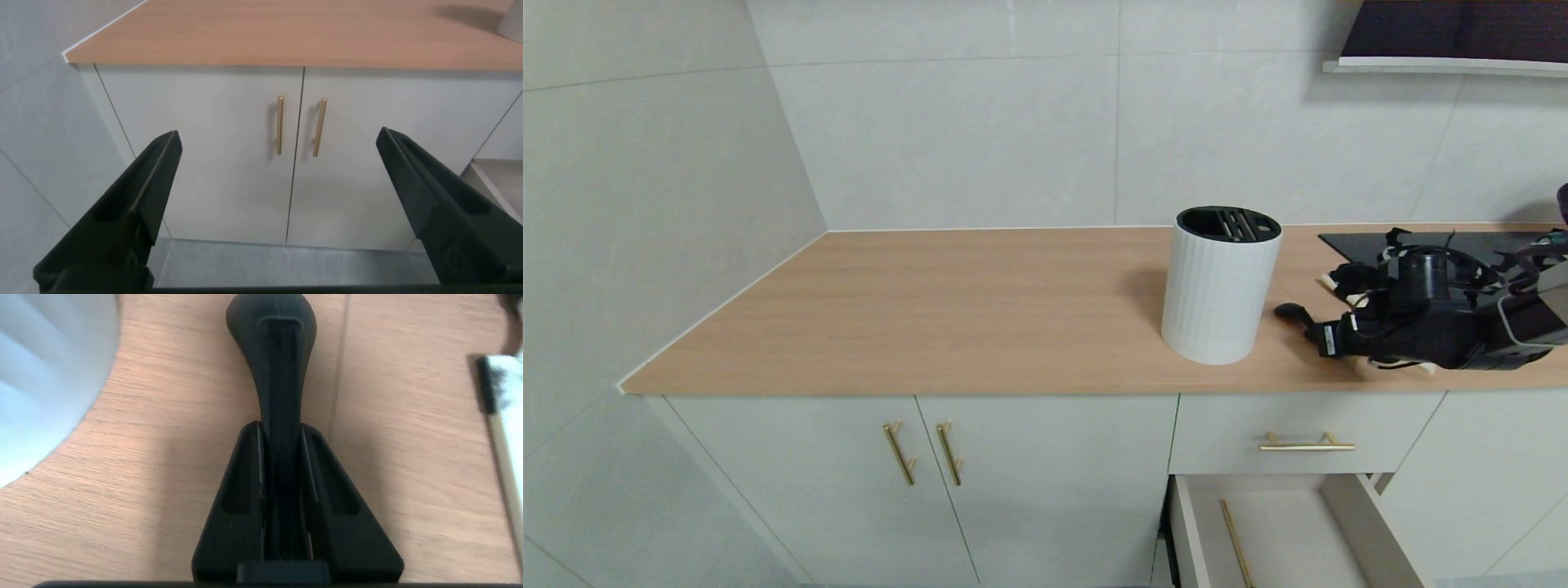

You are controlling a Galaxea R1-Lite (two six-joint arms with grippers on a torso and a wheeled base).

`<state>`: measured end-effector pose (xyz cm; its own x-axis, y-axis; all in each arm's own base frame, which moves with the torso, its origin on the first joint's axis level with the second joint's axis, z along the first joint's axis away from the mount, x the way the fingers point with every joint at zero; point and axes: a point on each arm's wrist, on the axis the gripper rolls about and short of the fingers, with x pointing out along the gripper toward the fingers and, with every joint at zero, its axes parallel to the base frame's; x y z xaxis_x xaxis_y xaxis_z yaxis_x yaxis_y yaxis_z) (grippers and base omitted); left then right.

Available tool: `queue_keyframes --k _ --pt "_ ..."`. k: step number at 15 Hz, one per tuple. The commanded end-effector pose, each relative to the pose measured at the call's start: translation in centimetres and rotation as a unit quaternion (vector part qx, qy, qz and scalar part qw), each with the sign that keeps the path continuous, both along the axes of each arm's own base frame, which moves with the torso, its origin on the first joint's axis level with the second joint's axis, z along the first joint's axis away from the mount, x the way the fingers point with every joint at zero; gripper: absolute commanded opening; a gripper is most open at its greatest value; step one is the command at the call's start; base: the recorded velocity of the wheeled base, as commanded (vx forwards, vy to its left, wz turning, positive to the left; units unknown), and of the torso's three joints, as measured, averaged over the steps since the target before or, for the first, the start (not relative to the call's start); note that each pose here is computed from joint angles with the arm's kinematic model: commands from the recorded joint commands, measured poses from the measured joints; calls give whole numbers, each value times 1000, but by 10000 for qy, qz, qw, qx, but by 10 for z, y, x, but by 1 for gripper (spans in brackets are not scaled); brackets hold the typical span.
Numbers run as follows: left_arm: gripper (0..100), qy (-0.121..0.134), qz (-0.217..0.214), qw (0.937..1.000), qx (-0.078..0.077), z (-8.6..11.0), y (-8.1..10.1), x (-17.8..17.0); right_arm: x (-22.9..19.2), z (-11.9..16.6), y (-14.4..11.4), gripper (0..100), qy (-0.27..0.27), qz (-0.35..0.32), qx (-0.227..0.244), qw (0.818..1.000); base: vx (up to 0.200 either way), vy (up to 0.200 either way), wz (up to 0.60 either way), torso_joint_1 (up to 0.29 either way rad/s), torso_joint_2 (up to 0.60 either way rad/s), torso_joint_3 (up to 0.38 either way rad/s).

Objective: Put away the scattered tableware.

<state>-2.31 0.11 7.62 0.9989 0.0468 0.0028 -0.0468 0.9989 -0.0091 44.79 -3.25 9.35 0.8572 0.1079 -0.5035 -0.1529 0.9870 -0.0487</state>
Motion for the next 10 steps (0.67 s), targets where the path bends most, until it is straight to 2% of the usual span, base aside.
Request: queue_keyframes --k 1,3,6,8,10 --pt "100 -2 4 10000 -1 0 0 0 -14 31 2 0 -138 -62 108 9998 0 0 0 0 0 0" --pt "100 6 4 10000 -1 0 0 0 -44 68 8 0 -46 -284 581 9979 0 0 0 0 0 0" --pt "100 14 4 10000 -1 0 0 0 -101 101 19 0 156 -406 714 9965 0 0 0 0 0 0" --pt "100 -2 4 10000 -1 0 0 0 -139 108 29 0 438 -758 791 9930 0 0 0 0 0 0" --pt "100 6 4 10000 -1 0 0 0 -175 110 38 0 479 -915 947 9901 0 0 0 0 0 0"
